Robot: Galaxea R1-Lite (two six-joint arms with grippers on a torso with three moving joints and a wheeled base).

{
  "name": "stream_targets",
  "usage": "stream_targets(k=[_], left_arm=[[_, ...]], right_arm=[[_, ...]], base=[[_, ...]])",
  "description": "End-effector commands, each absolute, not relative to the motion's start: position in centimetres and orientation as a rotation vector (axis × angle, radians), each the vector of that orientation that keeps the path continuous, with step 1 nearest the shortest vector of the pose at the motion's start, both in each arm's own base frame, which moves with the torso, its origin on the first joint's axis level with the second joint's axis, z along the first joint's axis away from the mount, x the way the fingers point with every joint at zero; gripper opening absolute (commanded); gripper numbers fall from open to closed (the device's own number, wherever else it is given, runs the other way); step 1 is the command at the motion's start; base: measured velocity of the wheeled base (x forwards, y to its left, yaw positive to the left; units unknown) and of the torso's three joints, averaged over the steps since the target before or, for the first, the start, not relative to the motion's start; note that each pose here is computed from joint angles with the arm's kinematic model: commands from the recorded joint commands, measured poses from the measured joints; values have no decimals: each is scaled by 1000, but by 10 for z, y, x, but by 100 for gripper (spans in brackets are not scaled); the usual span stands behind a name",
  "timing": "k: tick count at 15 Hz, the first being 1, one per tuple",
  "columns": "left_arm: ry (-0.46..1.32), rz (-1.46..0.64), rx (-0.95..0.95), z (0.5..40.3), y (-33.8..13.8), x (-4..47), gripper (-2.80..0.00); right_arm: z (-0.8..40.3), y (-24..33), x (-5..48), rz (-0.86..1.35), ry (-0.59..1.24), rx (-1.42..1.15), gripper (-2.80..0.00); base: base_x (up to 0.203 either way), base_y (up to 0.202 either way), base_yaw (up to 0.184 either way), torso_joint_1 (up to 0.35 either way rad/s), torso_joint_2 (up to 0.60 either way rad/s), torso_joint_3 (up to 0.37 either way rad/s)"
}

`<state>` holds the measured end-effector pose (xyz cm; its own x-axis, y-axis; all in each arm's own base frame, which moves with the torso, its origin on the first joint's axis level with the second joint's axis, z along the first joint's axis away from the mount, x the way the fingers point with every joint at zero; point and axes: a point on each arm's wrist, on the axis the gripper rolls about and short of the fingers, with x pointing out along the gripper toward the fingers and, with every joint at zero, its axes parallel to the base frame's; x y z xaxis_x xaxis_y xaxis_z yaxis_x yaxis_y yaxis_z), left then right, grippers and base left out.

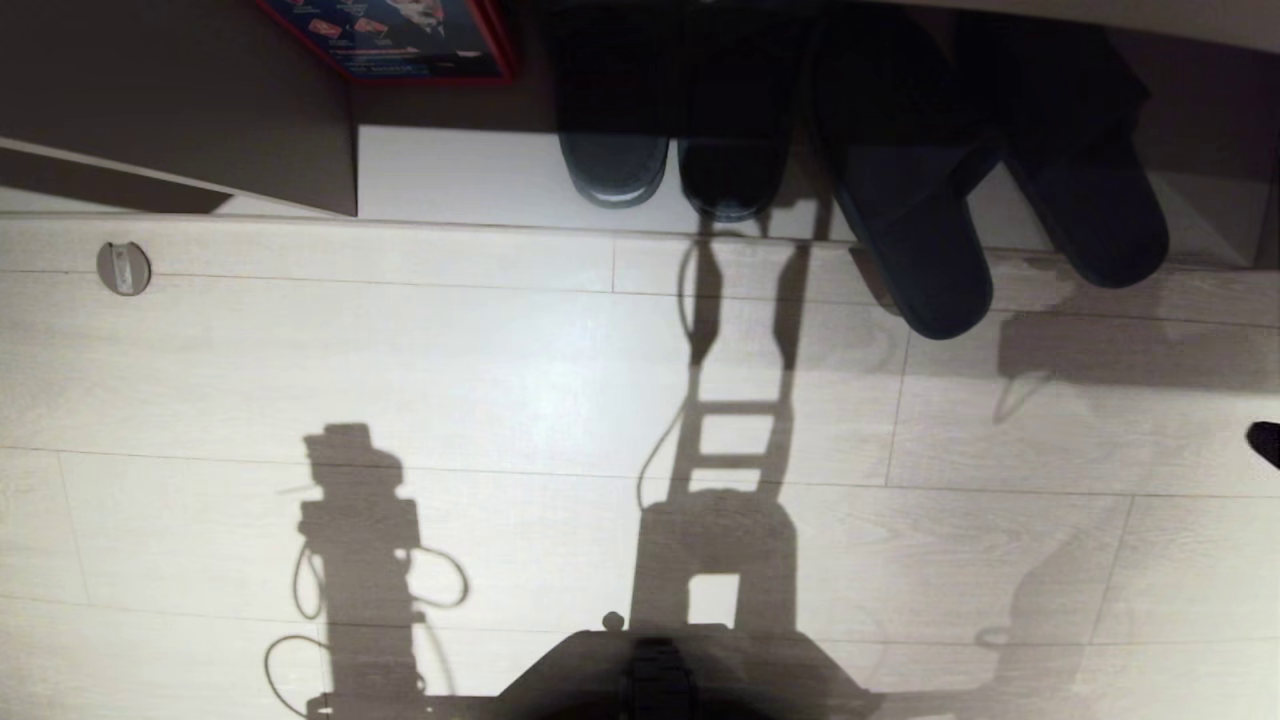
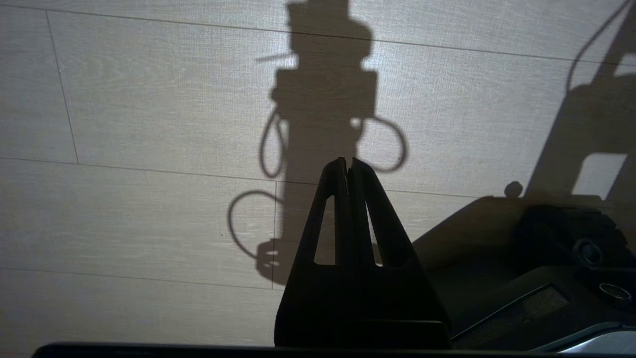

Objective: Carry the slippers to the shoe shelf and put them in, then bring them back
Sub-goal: Pick up the slippers in the shoe cabinet

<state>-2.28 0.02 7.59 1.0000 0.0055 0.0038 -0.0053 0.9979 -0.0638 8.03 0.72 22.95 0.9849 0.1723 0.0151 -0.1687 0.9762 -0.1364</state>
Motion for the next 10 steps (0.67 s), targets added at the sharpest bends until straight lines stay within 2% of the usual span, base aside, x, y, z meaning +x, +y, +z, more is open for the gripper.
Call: stream_targets(k=[1,8,9,10], left_arm=[[-5,6,-64,76,0,-23,-280],[-6,6,-60,76,0,-23,-280],[-6,6,-60,76,0,-23,-280],[-6,6,-60,76,0,-23,-280]], right_arm=[[222,13,115,237,78,-135,-280],[214,21,182,272,-2,-281,-280],[214,22,190,268,-28,-293,0],[215,22,199,263,-64,-300,0]], base=[[0,0,0,0,0,0],[0,0,0,0,0,0],[0,0,0,0,0,0],[0,0,0,0,0,0]])
